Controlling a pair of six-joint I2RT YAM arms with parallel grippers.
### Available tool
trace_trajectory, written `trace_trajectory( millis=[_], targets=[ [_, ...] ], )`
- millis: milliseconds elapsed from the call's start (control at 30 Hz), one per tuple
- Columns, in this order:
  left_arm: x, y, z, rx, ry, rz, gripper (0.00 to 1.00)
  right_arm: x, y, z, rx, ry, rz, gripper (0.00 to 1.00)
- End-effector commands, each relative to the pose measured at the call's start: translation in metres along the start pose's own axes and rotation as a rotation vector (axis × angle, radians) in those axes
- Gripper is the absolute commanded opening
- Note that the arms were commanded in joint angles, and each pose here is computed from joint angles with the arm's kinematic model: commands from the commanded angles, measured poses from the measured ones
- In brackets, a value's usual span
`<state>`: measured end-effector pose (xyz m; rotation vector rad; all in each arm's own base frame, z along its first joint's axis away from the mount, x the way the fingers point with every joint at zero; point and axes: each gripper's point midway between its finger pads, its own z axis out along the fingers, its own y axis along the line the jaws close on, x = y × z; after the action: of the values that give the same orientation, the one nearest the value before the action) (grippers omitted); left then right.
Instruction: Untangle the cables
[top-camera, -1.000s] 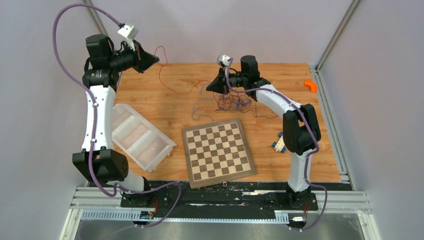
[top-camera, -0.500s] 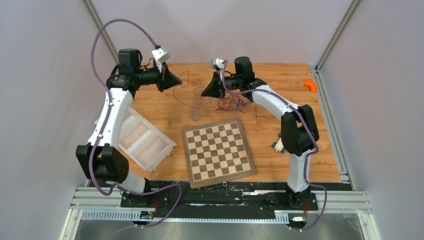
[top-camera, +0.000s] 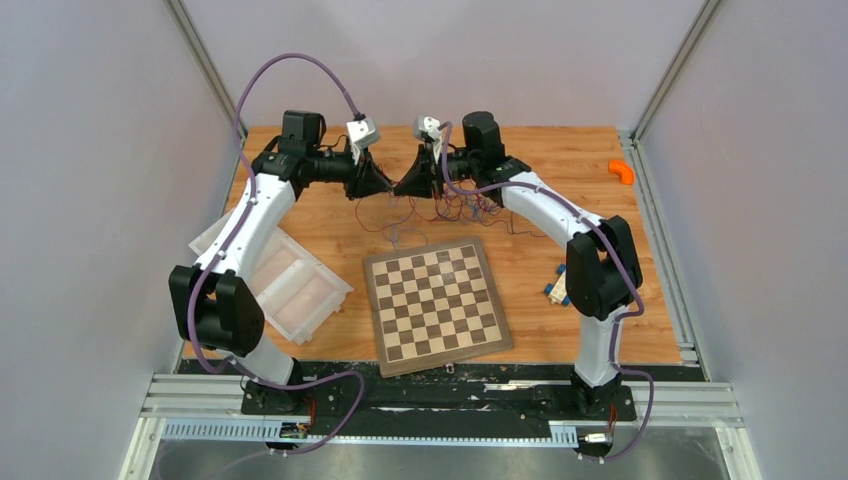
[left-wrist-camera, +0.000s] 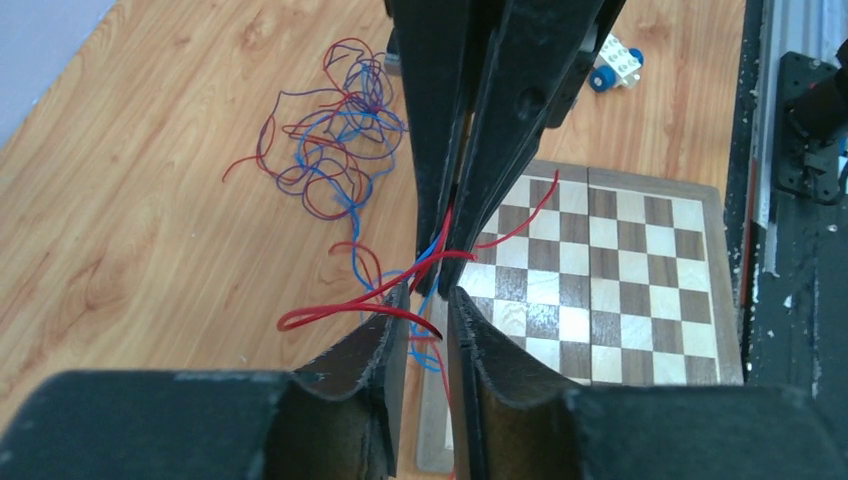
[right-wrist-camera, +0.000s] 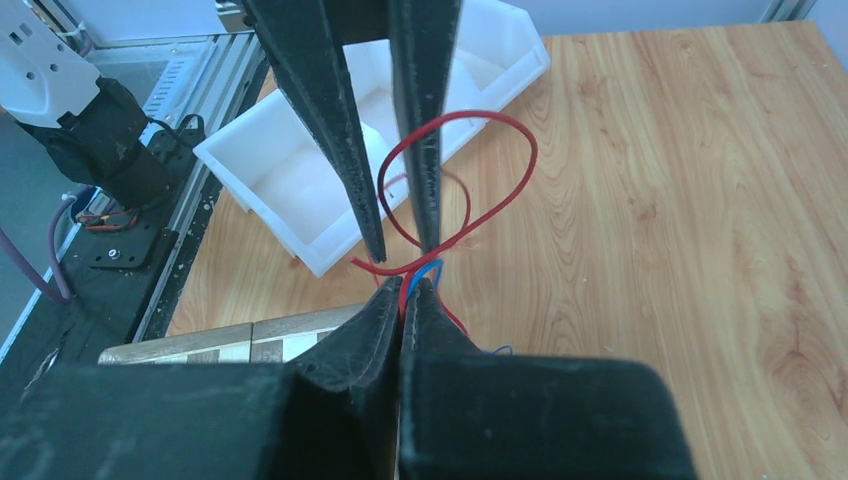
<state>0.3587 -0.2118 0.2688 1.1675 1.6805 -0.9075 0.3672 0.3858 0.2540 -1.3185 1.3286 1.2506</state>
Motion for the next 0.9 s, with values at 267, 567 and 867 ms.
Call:
trace_trajectory(
  millis=[267,567,867],
  targets=[
    [-0.001,0.002,0.005,0.034,-0.010,0.030,0.25,-0.034,0.016,-0.005,-0.036,-0.041,-0.116,0.00],
    [-0.013,-0.003,-0.017,-0.036,-0.002,0.053,0.00,0.020,-0.013,-0.016,0.098,0.076,-0.077,0.07],
    [-0.060,0.029,-0.074,-0.248,-0.164,-0.043,0.00,0.104,-0.089,-0.067,0.391,0.259,0.030,0.02]
  ],
)
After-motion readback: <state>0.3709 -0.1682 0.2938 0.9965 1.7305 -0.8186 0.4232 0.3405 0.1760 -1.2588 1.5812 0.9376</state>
